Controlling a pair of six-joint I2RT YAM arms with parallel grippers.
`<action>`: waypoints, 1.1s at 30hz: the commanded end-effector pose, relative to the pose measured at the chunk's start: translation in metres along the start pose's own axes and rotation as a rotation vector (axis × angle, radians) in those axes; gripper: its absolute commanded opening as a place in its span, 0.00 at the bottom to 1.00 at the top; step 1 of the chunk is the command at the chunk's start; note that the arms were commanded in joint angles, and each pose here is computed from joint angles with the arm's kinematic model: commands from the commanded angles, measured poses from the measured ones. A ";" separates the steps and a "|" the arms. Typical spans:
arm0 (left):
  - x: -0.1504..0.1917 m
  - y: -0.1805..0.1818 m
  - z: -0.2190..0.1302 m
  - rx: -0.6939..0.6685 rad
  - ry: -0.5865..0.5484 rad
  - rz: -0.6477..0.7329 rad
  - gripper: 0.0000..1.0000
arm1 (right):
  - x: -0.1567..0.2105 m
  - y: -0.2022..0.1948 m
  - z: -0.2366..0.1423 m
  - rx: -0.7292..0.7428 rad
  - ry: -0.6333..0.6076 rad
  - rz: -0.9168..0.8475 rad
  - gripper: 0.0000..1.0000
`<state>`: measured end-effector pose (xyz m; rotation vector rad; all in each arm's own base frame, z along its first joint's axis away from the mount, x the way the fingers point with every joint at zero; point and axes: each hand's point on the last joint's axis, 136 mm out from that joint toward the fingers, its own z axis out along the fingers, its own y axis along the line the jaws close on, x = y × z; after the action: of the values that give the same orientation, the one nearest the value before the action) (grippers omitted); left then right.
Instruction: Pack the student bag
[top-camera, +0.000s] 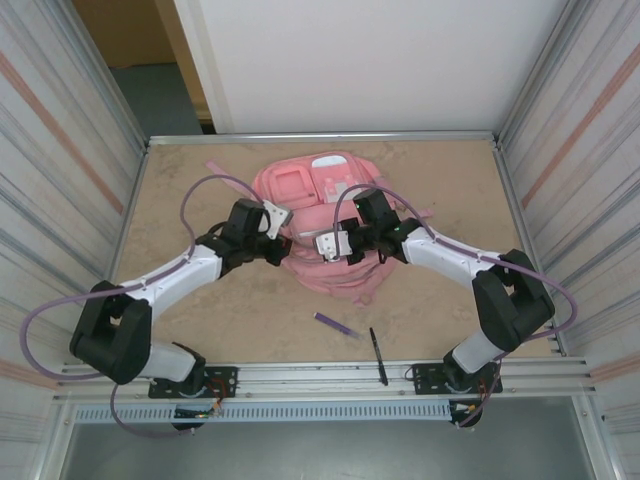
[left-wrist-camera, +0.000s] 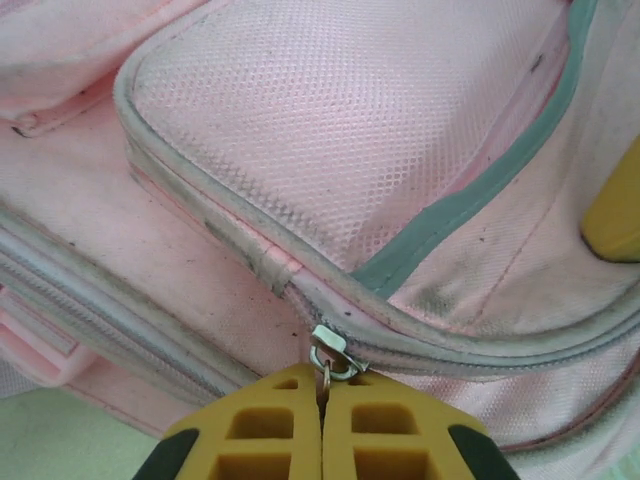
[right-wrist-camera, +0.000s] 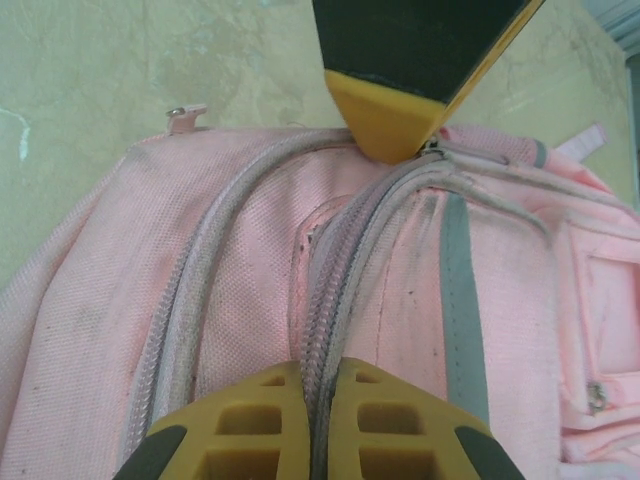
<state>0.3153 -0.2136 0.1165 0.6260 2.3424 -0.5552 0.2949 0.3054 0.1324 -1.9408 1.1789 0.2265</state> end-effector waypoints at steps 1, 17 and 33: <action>0.014 0.073 0.000 -0.196 0.056 -0.117 0.00 | 0.008 0.009 -0.009 -0.046 0.051 -0.028 0.00; -0.006 0.065 -0.026 -0.046 -0.127 -0.117 0.52 | -0.001 0.004 -0.006 0.043 0.027 -0.018 0.35; -0.012 -0.086 -0.033 0.132 -0.298 0.835 0.79 | 0.016 -0.074 -0.162 0.802 0.049 0.923 0.99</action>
<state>0.2648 -0.2571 0.1684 1.1654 1.7588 -0.5345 0.3007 0.2444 0.2393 -1.1556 1.5408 0.1506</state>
